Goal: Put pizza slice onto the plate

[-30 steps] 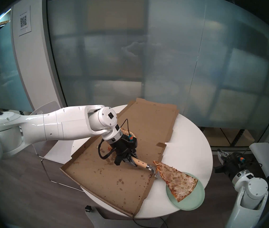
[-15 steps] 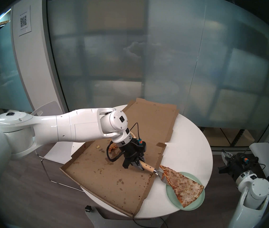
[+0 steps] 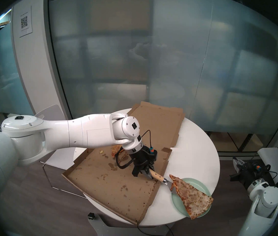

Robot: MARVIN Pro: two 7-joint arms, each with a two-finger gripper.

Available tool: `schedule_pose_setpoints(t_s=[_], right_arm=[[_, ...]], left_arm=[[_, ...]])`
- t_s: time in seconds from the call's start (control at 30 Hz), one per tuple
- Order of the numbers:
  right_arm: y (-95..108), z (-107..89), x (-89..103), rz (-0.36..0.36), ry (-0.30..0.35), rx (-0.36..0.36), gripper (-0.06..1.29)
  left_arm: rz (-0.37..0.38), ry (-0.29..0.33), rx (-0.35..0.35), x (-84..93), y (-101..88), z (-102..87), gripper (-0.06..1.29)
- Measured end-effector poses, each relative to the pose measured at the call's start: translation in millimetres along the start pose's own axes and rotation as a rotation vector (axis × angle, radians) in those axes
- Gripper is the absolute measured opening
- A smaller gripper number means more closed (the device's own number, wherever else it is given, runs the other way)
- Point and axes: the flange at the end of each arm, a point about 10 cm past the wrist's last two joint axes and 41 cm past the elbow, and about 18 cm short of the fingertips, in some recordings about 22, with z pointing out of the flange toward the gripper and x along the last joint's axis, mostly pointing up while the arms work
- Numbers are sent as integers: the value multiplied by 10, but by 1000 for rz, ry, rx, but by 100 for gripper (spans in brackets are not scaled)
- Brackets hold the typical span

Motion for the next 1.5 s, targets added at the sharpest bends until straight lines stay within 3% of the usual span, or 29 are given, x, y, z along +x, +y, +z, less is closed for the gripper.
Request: schedule_pose_setpoints(t_s=[0.93,1.5], right_arm=[[97,-82,-60,11,11,-5,-3],[100,-71,-43,13,22,-2,-3]], left_arm=[[37,-63,25,59,-142,63,23],[86,-149,42,100,-146,8,23]])
